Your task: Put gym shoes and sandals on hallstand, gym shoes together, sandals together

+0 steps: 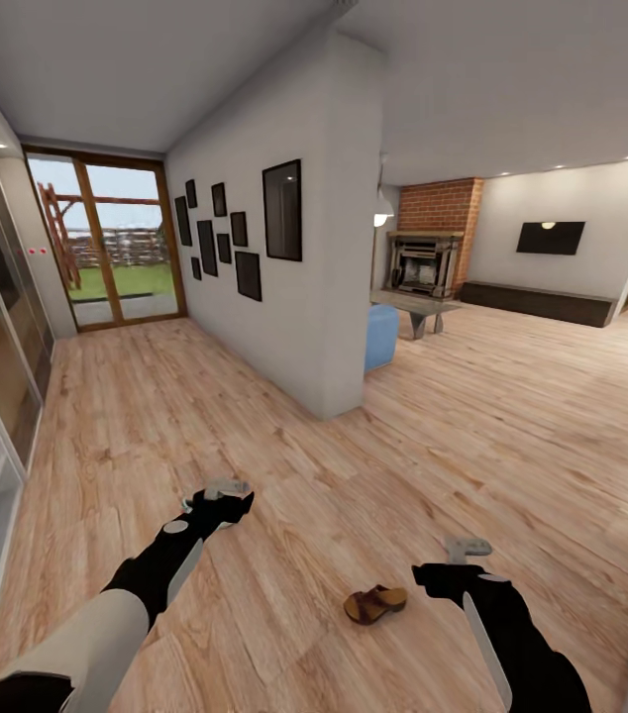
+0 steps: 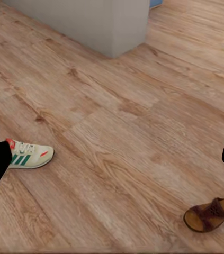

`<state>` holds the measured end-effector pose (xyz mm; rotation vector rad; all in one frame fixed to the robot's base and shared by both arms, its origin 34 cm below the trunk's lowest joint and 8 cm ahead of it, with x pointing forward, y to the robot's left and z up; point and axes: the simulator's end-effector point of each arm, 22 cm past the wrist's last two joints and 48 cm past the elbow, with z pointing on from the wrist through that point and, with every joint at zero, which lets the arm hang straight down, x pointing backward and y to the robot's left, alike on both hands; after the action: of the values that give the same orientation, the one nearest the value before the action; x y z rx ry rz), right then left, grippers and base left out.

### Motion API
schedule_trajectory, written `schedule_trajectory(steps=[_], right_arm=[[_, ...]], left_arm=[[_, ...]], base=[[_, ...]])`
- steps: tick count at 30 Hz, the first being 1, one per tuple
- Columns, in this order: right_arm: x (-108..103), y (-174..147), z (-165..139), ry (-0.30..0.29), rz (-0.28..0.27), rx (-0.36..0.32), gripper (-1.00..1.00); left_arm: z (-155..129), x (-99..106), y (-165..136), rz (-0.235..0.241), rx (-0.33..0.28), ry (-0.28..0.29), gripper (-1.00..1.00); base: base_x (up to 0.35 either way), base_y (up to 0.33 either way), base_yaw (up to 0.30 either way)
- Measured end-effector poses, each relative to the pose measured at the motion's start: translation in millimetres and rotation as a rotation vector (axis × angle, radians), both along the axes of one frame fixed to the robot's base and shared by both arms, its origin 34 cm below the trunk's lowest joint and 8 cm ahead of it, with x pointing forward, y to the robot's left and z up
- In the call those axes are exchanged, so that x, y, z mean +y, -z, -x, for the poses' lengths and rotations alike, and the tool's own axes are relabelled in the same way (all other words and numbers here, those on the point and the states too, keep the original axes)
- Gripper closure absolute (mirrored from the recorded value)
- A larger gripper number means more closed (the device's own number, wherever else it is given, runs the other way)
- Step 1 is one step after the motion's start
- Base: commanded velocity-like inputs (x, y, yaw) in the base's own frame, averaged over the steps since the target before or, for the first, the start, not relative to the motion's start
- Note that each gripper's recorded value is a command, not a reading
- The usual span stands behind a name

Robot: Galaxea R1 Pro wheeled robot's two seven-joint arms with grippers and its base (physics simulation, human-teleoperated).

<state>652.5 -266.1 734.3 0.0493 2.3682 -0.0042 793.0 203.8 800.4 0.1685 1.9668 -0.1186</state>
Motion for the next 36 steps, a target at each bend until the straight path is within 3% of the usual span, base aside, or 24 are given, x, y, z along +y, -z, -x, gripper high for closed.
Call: schedule_trajectory(steps=[14,25,29,36], right_arm=[[0,-1,0,0.000,0.000,-0.003,-1.00],[0,-2,0,0.001,0.000,-0.004,-1.00],[0,-1,1,0.001,0.006,-0.003,-1.00],[0,-2,0,0.002,0.001,-0.008,-1.00]], left_arm=[[0,0,0,0.000,0.000,0.002,-1.00],[1,-1,-2,0.003,-0.002,0.003,-1.00],[10,1,19,0.001,0.036,0.000,-1.00],[14,3,27,0.000,0.035,0.000,-1.00]], base=[[-0.031,0.000,0.000],[-0.119,0.000,-0.113],[-0.007,0.000,-0.010],[-0.001,0.000,-0.001]])
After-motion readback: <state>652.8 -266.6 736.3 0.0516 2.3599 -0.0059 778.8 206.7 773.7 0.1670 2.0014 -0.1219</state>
